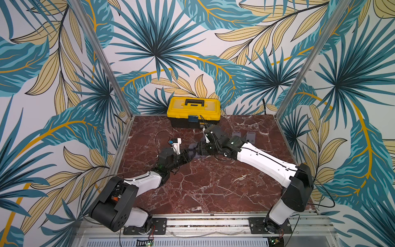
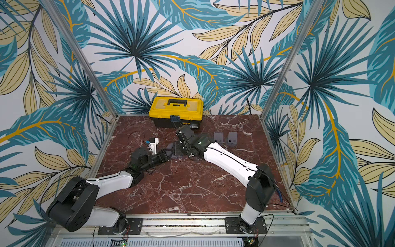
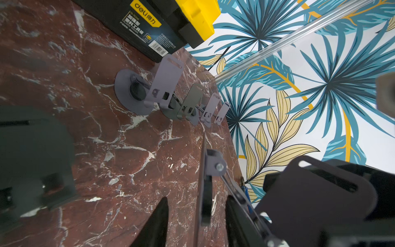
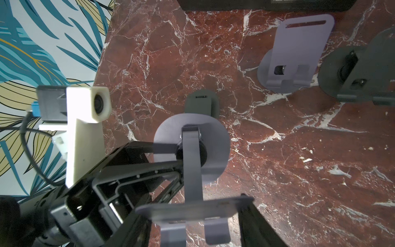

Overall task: Open the phone stand
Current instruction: Open the phone stand, then place the phone stand at the center of the board.

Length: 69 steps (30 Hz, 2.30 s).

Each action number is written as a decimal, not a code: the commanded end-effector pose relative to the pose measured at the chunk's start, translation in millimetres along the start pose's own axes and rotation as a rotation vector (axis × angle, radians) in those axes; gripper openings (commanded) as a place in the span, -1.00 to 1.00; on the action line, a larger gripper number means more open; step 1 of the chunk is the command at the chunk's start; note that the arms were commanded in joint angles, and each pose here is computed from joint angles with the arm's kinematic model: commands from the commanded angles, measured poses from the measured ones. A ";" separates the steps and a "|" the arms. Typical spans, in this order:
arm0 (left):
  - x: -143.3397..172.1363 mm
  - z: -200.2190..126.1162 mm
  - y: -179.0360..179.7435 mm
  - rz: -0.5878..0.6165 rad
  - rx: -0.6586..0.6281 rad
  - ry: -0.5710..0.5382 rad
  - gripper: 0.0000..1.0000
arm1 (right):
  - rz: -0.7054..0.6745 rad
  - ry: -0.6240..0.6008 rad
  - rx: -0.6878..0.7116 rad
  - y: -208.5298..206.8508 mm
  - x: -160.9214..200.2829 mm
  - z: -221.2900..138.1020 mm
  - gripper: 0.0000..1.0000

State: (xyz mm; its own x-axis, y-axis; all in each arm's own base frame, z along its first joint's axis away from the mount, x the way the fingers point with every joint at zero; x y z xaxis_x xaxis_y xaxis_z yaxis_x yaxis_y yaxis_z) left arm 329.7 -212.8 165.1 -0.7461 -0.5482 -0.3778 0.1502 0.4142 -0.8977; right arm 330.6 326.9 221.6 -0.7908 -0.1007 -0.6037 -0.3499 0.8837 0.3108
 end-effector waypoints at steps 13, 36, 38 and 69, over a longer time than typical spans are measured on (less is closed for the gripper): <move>-22.7 -72.3 11.2 0.076 -0.152 -0.120 0.05 | -0.036 0.020 0.205 -12.1 -25.8 49.6 -0.18; -27.6 -121.4 27.7 0.058 -0.237 -0.197 0.09 | -0.052 0.021 0.370 -35.5 -62.7 139.5 -0.17; -28.2 -121.6 29.2 0.055 -0.239 -0.197 0.09 | -0.049 0.033 0.379 -40.7 -60.6 143.1 -0.17; -35.0 -115.1 39.9 0.035 -0.253 -0.200 0.08 | 0.000 0.090 0.332 -63.2 -51.6 180.9 -0.15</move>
State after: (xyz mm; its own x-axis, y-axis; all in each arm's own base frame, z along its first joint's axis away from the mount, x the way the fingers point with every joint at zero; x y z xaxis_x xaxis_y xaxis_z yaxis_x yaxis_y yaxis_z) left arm 284.3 -94.9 165.1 -0.6091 -0.6561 -0.4456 -0.0377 0.5852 -0.8100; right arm 477.1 355.7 110.9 -0.8385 -0.1306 -0.5290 -0.1795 0.9829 0.0418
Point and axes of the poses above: each gripper's point midway between its finger pads, its own z axis out along the fingers, its own y axis along the line the jaws close on, x = y × z, the point moved 1 cm from there along -z, back along the fingers, and after that the axes turned 7 degrees about -z, right-handed, at the moved point
